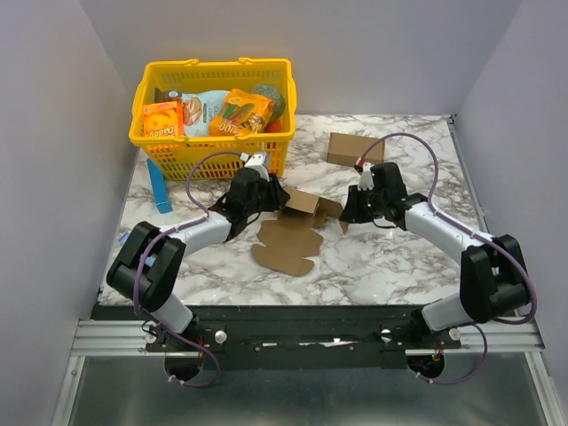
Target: Fold the paper box
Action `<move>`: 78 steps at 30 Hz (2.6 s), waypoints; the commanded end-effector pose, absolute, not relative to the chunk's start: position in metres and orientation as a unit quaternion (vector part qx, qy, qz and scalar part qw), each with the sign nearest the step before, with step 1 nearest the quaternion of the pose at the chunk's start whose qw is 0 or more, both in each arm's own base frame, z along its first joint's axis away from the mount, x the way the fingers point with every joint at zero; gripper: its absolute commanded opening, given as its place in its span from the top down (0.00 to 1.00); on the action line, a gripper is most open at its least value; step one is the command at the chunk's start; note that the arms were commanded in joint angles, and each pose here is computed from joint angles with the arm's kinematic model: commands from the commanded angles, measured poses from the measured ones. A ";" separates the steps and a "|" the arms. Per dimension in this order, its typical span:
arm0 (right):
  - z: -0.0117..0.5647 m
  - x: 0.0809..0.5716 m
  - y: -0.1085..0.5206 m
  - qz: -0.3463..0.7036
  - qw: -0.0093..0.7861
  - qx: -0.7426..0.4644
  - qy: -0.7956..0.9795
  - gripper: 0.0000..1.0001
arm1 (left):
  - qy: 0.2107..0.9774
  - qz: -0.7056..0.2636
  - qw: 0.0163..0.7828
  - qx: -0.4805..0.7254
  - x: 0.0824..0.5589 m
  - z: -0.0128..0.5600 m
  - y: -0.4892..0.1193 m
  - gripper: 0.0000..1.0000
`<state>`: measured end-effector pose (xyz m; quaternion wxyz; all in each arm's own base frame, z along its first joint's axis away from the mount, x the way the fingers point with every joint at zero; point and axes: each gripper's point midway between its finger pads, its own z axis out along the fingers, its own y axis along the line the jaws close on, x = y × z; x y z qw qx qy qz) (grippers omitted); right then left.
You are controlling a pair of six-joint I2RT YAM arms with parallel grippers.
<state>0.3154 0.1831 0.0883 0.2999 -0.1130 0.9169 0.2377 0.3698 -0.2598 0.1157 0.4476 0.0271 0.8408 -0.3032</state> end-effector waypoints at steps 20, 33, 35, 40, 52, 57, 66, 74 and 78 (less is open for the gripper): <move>0.141 0.298 0.255 0.372 0.286 -0.131 0.873 0.86 | 0.865 -0.278 0.417 -0.027 0.335 0.089 -0.272 0.58; 0.122 0.306 0.253 0.354 0.291 -0.149 0.876 0.85 | 0.866 -0.294 0.404 -0.022 0.312 0.087 -0.268 0.58; 0.121 0.307 0.256 0.364 0.296 -0.151 0.870 0.85 | 0.865 -0.300 0.402 -0.018 0.312 0.089 -0.272 0.58; 0.120 0.309 0.261 0.377 0.311 -0.170 0.856 0.69 | 0.873 -0.292 0.390 -0.008 0.315 0.084 -0.277 0.58; 0.094 0.306 0.255 0.356 0.328 -0.224 0.846 0.33 | 0.884 -0.259 0.388 0.010 0.318 0.083 -0.271 0.58; 0.097 0.303 0.264 0.379 0.343 -0.261 0.819 0.26 | 0.886 -0.247 0.391 0.018 0.320 0.084 -0.266 0.57; 0.108 0.301 0.285 0.446 0.357 -0.285 0.769 0.25 | 0.886 -0.244 0.394 0.025 0.318 0.088 -0.263 0.57; 0.109 0.316 0.286 0.435 0.409 -0.287 0.749 0.22 | 0.884 -0.249 0.394 0.026 0.318 0.090 -0.264 0.57; 0.118 0.314 0.287 0.437 0.406 -0.293 0.747 0.22 | 0.890 -0.237 0.389 0.021 0.320 0.087 -0.259 0.57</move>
